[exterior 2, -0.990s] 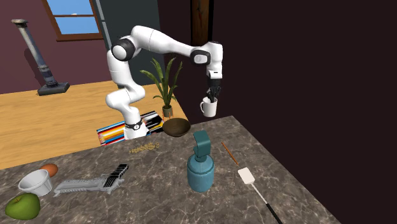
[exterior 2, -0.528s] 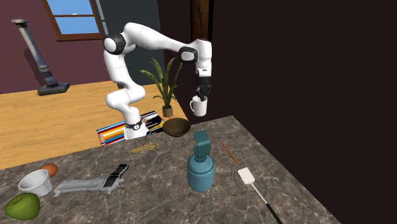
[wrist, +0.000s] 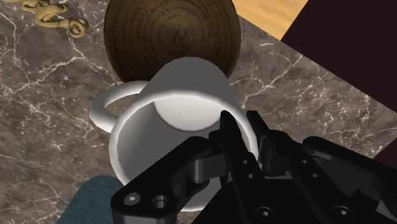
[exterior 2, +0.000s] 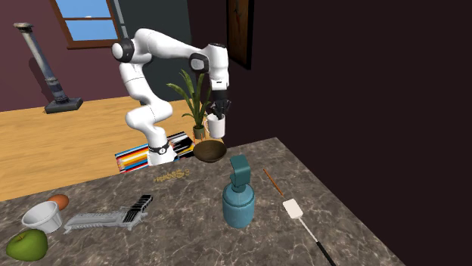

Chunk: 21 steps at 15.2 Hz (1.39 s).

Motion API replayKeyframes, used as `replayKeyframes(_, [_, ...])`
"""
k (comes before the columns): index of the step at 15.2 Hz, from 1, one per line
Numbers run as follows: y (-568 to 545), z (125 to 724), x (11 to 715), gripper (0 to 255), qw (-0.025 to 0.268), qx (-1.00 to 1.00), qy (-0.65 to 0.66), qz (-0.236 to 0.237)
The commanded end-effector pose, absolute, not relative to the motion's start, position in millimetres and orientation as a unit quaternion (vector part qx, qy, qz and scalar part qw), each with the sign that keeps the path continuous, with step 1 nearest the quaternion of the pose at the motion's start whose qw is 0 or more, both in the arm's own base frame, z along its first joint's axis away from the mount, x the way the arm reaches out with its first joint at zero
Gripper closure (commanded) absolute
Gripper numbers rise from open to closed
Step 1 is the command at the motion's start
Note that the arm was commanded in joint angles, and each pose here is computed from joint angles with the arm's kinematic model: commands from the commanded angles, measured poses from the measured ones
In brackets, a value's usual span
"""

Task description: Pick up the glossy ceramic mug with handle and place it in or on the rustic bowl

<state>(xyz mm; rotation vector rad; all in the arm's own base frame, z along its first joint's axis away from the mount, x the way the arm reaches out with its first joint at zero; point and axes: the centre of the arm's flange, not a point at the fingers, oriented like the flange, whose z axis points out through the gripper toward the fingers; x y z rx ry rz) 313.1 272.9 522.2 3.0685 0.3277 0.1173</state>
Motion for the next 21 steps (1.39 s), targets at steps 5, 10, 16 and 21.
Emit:
replayKeyframes(5, [221, 524, 287, 255, 0.026, 0.993, 0.107, 0.038])
replayKeyframes(10, [221, 498, 287, 255, 0.026, 0.993, 0.107, 0.038])
replayKeyframes(16, [221, 466, 287, 255, 0.026, 0.993, 0.107, 0.038])
replayKeyframes(21, [221, 440, 287, 255, 0.026, 0.993, 0.107, 0.038])
